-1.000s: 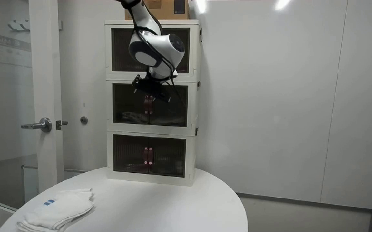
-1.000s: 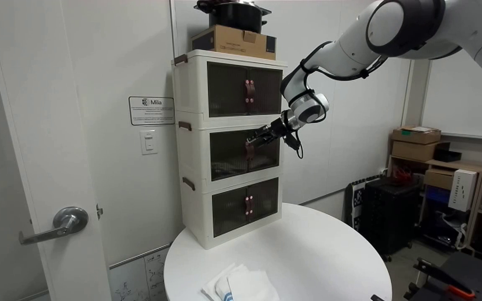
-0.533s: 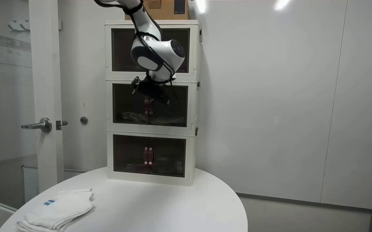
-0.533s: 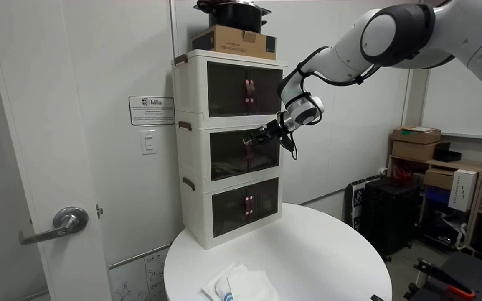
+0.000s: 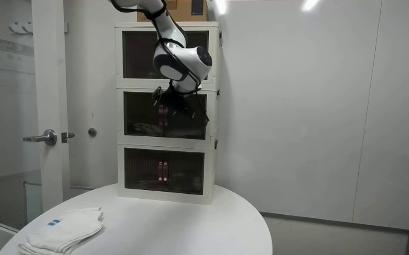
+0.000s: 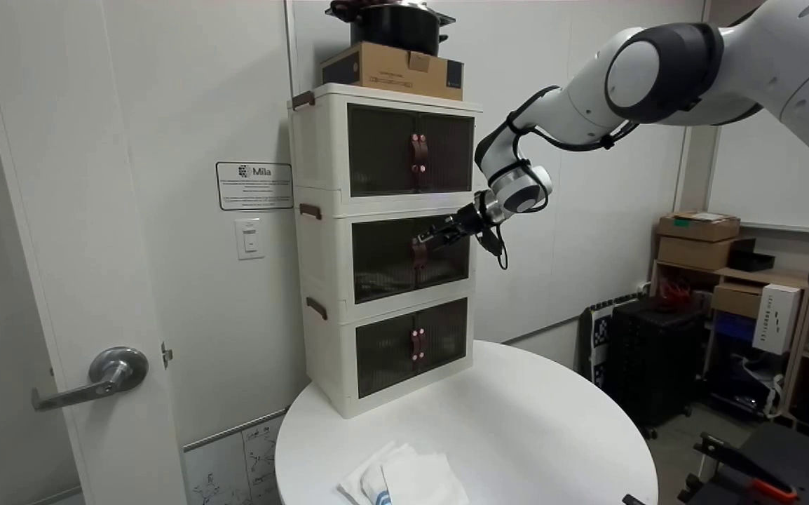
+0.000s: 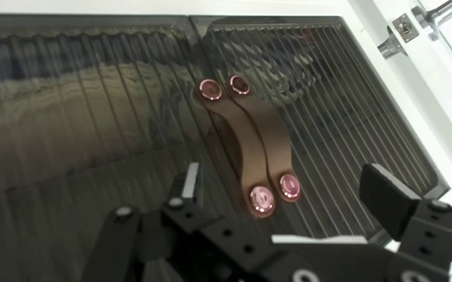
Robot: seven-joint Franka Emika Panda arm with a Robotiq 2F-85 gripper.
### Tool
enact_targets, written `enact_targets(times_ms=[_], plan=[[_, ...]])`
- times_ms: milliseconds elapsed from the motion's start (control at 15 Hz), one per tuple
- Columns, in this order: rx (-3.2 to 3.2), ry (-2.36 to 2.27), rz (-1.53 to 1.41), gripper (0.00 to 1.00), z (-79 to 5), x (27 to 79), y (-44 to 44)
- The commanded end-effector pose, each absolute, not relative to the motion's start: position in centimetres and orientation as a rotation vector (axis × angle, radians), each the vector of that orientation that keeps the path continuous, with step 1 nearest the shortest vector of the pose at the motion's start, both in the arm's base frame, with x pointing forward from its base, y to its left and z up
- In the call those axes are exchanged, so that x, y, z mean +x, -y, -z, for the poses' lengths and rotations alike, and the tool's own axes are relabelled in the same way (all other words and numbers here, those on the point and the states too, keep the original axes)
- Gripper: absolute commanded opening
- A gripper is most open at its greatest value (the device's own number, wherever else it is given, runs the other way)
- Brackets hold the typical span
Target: Open the right and left middle cabinet doors, respectively
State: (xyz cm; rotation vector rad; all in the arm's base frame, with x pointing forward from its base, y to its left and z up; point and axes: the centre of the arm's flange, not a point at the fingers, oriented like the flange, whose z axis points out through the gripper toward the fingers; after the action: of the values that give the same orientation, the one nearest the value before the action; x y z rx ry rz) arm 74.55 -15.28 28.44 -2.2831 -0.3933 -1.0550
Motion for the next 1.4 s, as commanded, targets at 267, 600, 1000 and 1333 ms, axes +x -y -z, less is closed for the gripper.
enact_targets(times_ms=[267, 600, 1000, 1333], plan=[[-2.226, 0.489, 0.995, 0.73, -27.4, 75.6, 12.7], [-2.235, 0.535, 0.963, 0.34, -27.0, 75.1, 12.0], [-2.246, 0.546, 0.961, 0.04, -27.2, 74.3, 13.2], [-2.243, 0.579, 0.936, 0.08, -27.1, 72.3, 13.6]])
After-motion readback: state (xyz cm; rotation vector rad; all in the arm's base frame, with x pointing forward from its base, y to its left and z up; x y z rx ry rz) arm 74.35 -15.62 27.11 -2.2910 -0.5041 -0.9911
